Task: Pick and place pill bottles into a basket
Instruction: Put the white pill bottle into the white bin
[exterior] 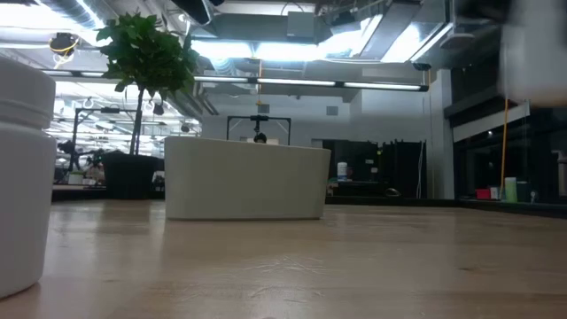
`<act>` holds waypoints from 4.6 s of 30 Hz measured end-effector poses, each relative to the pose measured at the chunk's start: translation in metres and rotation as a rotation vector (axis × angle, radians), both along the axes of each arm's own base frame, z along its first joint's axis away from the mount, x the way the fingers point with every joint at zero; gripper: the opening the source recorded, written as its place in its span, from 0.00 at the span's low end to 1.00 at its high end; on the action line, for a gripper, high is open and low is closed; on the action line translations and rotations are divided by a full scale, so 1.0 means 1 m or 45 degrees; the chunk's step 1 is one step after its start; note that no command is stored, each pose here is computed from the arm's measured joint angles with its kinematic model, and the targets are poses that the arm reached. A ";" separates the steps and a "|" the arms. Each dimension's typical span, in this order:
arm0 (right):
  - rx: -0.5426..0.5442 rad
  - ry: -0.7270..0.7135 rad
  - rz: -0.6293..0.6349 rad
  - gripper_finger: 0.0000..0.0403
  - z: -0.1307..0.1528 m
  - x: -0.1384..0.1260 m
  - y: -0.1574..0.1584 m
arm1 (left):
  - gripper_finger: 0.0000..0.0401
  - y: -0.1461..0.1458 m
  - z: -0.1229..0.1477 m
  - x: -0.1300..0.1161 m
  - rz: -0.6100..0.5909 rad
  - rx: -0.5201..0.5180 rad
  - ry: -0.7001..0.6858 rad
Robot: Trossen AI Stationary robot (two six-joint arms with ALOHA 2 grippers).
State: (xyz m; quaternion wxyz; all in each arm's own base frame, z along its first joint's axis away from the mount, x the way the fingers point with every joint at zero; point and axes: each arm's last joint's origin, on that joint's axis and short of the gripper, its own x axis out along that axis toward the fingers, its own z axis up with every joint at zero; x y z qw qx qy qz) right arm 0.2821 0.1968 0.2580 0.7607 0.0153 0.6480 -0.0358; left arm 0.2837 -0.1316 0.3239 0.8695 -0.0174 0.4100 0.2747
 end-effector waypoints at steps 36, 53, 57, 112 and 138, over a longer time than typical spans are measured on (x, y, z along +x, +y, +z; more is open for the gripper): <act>-0.004 -0.284 0.570 0.41 -0.021 0.154 -0.154 | 0.83 0.031 0.064 -0.044 0.462 0.009 -0.310; -0.019 -0.290 0.597 0.41 -0.028 0.159 -0.168 | 0.83 0.035 0.064 -0.042 0.489 0.019 -0.318; -0.022 -0.298 0.572 0.41 -0.028 0.160 -0.177 | 0.83 0.035 0.064 -0.042 0.489 0.019 -0.318; 0.077 -0.165 0.430 0.87 -0.021 0.178 -0.163 | 0.83 0.031 0.063 -0.039 0.442 0.018 -0.311; -0.418 -0.512 0.051 0.66 0.193 0.023 -0.137 | 0.83 -0.024 0.025 -0.047 -0.187 -0.223 0.167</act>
